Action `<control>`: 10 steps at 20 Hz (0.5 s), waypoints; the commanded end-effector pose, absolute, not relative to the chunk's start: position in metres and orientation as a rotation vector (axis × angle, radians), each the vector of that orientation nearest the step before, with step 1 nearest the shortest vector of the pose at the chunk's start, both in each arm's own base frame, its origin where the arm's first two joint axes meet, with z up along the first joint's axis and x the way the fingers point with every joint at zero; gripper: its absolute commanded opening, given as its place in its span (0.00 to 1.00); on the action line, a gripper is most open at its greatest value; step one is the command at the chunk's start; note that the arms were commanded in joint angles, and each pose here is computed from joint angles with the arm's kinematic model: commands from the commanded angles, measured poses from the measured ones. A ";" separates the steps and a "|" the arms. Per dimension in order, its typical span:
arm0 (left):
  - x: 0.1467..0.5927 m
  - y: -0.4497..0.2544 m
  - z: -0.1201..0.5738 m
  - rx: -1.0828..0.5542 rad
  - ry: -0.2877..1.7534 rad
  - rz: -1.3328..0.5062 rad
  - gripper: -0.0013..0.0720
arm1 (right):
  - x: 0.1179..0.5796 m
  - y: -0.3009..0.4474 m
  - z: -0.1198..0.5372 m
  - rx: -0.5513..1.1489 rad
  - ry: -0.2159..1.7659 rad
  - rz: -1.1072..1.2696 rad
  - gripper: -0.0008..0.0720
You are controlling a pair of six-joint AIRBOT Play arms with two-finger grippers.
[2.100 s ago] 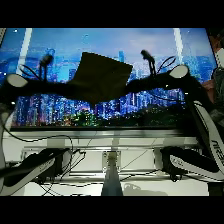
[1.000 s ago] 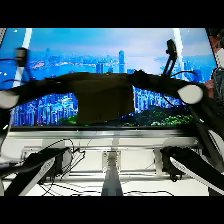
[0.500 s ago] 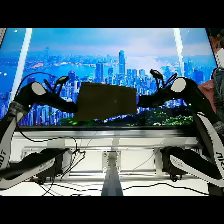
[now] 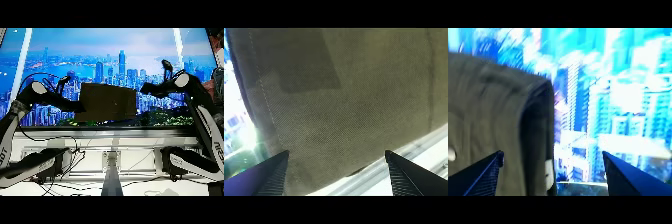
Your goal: Fold the clothes and pants, and hang the long-sleeved shirts on hangers.
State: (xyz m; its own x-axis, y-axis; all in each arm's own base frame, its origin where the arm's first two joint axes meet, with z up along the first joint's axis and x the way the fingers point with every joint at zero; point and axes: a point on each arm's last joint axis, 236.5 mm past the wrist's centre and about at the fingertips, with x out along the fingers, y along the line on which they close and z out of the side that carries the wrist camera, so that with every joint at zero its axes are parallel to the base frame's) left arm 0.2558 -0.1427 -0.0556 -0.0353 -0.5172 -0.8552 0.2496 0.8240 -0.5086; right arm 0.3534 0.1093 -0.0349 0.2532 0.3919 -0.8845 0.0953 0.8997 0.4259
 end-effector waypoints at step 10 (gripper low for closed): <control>0.276 -0.142 -0.056 -0.237 1.409 -0.586 0.96 | 0.327 0.213 -0.121 0.645 1.546 0.556 0.92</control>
